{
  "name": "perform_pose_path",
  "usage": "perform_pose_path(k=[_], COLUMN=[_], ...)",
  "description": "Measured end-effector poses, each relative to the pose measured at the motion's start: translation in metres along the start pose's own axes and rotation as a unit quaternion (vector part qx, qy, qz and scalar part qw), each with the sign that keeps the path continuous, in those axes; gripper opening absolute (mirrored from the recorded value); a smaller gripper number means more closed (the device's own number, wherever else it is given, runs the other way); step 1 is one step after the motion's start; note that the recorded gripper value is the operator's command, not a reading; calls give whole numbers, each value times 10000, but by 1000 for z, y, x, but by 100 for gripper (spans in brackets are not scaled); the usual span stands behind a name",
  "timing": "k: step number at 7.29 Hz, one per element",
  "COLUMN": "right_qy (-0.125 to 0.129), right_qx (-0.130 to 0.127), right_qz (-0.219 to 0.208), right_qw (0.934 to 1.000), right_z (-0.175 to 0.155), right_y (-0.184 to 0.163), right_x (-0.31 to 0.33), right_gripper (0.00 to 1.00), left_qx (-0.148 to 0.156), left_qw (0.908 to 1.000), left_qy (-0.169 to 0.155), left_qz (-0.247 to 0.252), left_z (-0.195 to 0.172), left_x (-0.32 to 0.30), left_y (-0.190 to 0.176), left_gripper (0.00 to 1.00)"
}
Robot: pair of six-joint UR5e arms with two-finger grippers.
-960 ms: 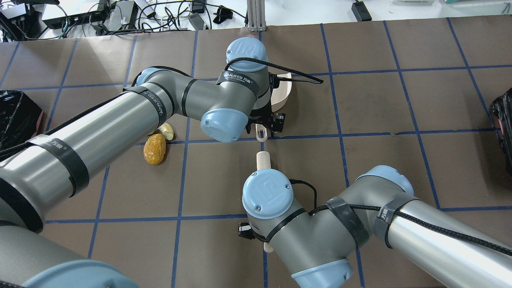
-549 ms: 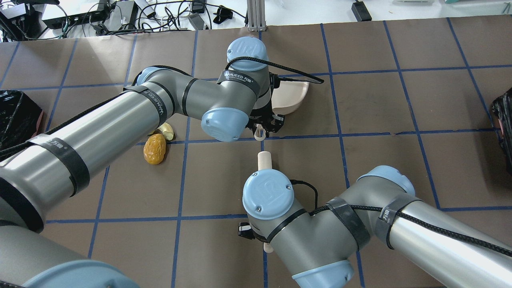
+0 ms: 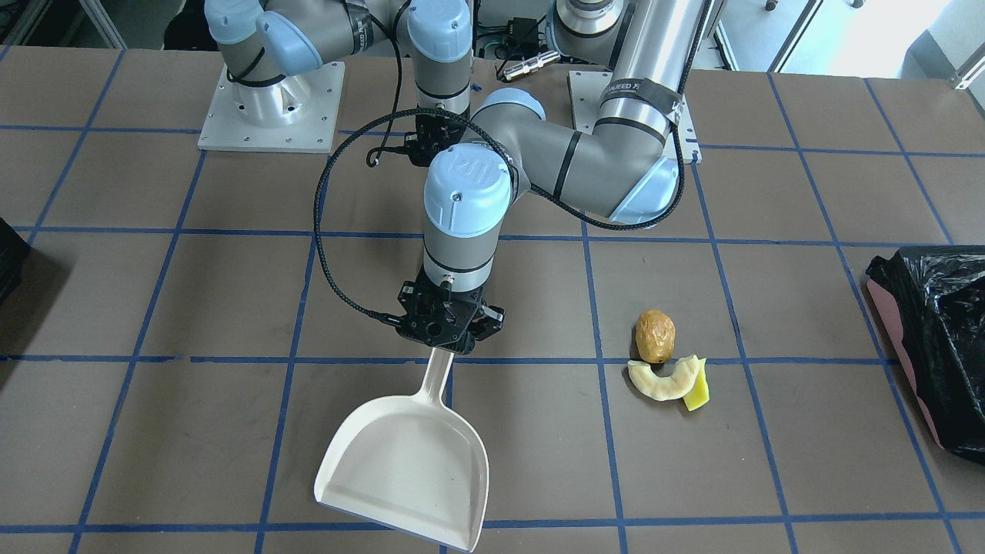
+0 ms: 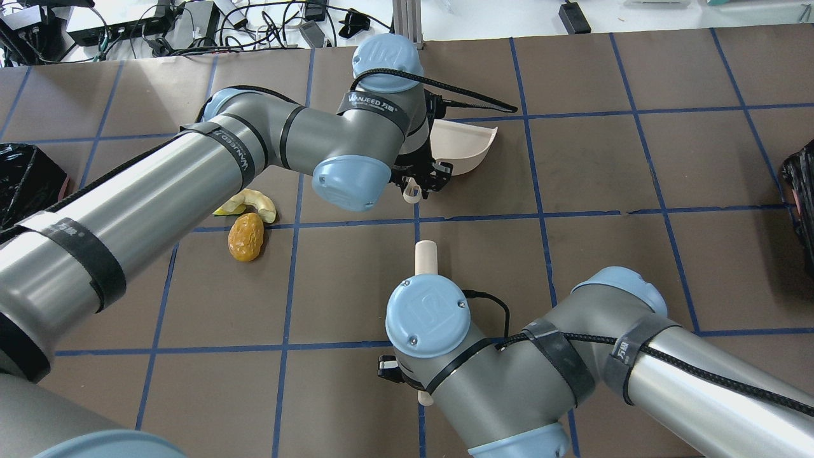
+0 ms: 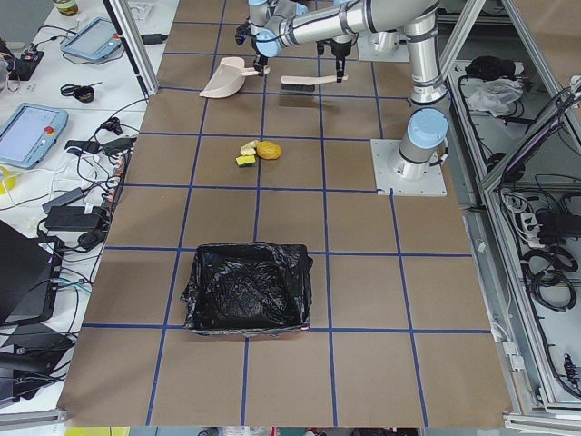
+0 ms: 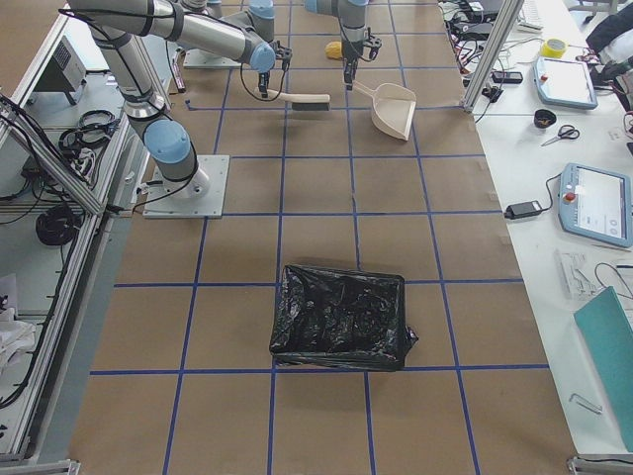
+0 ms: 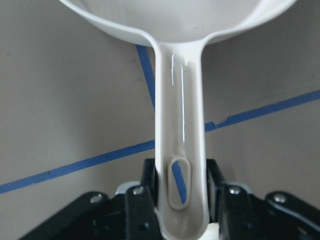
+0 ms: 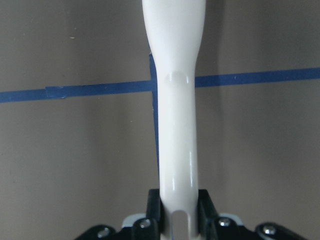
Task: Sweep and dump trash in nearest bin
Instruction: 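Lift the dustpan with the left gripper and set it beside the trash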
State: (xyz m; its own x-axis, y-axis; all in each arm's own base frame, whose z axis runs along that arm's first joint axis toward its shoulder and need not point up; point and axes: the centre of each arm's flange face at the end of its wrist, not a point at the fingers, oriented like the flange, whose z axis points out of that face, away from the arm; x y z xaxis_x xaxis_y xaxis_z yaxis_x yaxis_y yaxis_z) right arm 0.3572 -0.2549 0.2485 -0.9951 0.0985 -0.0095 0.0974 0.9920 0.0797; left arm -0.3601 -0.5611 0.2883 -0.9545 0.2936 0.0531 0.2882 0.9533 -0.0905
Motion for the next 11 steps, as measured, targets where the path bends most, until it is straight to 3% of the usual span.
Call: perform_pose_path(k=[2, 4, 6, 8, 11], right_qy=[-138, -214, -297, -374, -522], right_qx=[-88, -130, -104, -91, -192], right_qz=[985, 1980, 2232, 2351, 2358], right_qw=[9950, 9799, 9743, 9712, 9702], right_z=[-4, -7, -15, -22, -25], right_y=[3, 3, -2, -7, -5], right_x=[-3, -8, -20, -54, -144], right_gripper=[0, 0, 0, 0, 0], left_qx=[267, 465, 635, 615, 488], left_qw=[9992, 9974, 9942, 9885, 9775], left_qy=[-62, -159, -346, -552, -648], left_qz=[282, 526, 796, 1263, 1948], left_z=[-26, -50, -81, -114, -155], left_x=[-52, -98, -155, -242, -391], left_y=[-21, -28, -27, -13, 42], left_gripper=[0, 0, 0, 0, 0])
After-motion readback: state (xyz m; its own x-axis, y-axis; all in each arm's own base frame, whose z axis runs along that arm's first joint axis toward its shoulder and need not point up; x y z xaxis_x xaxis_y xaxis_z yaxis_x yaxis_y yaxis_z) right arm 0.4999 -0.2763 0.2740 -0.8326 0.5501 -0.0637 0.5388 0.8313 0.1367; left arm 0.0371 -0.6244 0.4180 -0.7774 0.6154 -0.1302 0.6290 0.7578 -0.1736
